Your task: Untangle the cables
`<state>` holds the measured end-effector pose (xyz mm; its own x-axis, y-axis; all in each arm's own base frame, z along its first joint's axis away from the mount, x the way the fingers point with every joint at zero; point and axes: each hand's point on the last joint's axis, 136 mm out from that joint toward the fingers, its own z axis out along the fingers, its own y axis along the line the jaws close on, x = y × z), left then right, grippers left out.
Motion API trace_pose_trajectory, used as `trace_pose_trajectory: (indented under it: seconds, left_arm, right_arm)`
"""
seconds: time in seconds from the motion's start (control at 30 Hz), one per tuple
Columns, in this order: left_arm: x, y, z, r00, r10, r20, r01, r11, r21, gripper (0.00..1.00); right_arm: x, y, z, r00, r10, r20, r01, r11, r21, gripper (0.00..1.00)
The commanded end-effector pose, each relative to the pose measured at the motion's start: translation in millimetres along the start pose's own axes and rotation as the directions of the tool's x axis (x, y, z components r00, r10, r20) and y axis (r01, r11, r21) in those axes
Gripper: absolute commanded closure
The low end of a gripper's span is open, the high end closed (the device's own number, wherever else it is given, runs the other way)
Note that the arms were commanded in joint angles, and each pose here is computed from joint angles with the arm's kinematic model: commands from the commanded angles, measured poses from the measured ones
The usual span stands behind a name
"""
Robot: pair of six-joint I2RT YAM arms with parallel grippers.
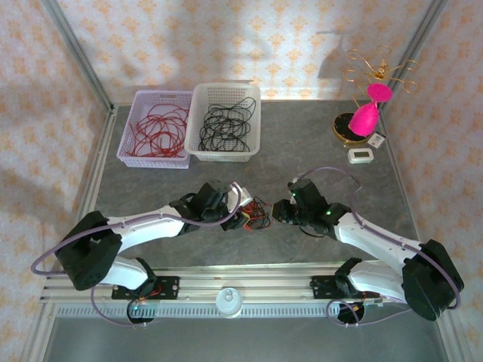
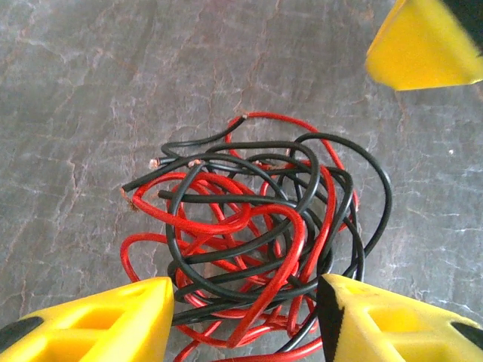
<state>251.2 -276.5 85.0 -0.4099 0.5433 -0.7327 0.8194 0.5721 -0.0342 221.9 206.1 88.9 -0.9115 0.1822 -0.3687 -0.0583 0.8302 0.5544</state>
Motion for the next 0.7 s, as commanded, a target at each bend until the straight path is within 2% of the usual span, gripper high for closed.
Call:
trace_pose_trajectory:
  seconds: [0.0,0.2,0.27,0.3,0.43,0.67]
  left_arm:
    - [5.1,6.1,4.6,0.998,0.024,-0.058,-0.026,0.999,-0.028,0.46]
    - [-7.6,10.5,2.6,0.999,0.024,-0.03,-0.025,0.998,-0.05,0.89]
    - [-15.5,7.3,-4.5,1.0,0.026,0.002,-0.025,0.999,-0.041,0.97]
    - [-20.3,6.1,-9.6,0.999,0.026,0.024,-0.025,0.999,-0.04,1.0]
    - [-37.1,-1.6,-33.4,0.993,0.015,0.114,-0.012,1.0,-0.026,1.0]
    - [-54.6,-8.6,-64.5,0.977,-0.001,0.215,0.004,1.0,-0.013,1.0]
  right_arm:
    - [-3.3,7.1,-2.8,1.0,-0.002,0.02,0.002,1.0,-0.028,0.78]
    - [-5.1,7.5,-4.9,1.0,0.002,0.027,-0.001,1.0,-0.024,0.79]
    - [-6.6,12.3,-7.1,1.0,-0.006,0.03,0.008,0.999,-0.042,0.8]
    - [-7.5,16.2,-8.0,0.999,-0.016,0.032,0.018,0.998,-0.058,0.8]
    - [-16.0,39.2,-15.3,0.994,-0.076,0.073,0.085,0.987,-0.137,0.79]
    - [-36.3,84.8,-41.5,0.948,-0.223,0.225,0.283,0.916,-0.283,0.69]
